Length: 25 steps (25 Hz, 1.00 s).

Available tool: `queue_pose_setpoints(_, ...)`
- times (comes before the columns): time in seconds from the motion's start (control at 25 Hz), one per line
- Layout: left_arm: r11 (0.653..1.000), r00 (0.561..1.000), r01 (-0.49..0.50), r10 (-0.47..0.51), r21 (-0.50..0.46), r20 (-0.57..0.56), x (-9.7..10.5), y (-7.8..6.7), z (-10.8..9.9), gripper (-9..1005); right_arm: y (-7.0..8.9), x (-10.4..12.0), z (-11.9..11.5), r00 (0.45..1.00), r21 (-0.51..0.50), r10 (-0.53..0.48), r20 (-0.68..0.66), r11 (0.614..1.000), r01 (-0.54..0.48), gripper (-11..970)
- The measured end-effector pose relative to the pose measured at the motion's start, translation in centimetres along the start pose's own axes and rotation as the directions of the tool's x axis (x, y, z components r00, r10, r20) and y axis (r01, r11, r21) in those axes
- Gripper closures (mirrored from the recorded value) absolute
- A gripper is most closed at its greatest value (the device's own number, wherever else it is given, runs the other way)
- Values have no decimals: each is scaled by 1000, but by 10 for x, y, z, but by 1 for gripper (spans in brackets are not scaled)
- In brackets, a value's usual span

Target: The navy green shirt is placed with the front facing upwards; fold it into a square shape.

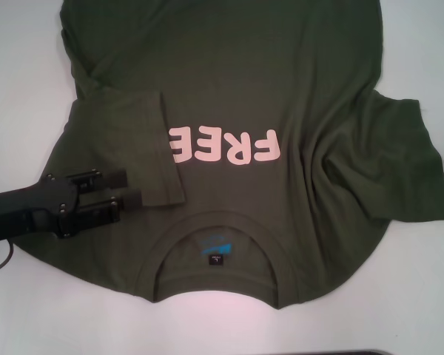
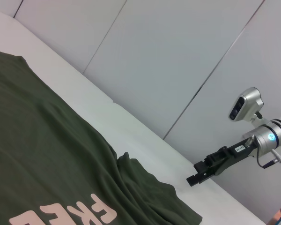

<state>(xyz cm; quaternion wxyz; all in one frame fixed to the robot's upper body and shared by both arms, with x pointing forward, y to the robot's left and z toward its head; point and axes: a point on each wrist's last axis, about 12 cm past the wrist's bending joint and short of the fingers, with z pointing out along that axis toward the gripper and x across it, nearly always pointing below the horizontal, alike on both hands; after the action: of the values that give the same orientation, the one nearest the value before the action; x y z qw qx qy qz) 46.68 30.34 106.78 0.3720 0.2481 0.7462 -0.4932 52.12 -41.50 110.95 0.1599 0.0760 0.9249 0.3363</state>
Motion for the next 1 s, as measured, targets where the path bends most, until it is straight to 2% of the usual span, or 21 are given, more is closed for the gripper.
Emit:
queue_pose_setpoints(0.4, 1000, 1000, 2, -2, -2, 3, 0, 0, 0, 361, -2, 0, 15, 999, -5, 32, 9, 999, -32, 51)
queue_pose_setpoints(1.0, 1000, 1000, 4, -4, -3, 3, 1, 0, 0, 361, 2, -6, 22, 999, -4, 38, 15, 999, -38, 80)
